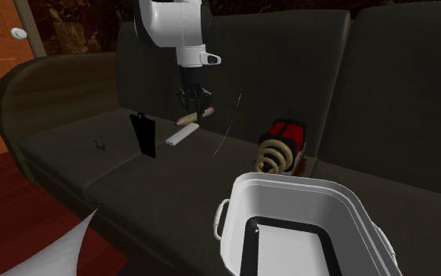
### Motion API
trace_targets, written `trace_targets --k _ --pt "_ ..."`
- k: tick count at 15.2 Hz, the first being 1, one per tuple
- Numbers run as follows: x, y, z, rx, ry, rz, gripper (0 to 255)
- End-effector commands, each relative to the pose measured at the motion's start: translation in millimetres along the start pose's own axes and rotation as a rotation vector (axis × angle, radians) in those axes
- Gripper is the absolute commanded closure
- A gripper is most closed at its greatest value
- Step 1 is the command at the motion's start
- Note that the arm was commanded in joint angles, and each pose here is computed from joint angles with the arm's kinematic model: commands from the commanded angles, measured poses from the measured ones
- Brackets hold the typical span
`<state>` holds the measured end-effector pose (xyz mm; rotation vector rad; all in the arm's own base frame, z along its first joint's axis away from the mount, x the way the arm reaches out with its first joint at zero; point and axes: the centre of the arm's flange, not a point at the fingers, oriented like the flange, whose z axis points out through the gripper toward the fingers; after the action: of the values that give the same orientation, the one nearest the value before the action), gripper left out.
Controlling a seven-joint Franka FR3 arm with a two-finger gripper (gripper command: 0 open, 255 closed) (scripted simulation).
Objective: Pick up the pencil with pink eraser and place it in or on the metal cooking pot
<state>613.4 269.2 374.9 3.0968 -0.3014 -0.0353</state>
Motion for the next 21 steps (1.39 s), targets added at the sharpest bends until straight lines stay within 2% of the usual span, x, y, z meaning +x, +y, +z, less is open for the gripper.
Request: trace_targets --k 1,21 --pt "-4.8 11.4 -5.3 0.000 0.000 0.000 255" --pt "-115.6 250.9 2.5 0.000 0.000 0.000 255"
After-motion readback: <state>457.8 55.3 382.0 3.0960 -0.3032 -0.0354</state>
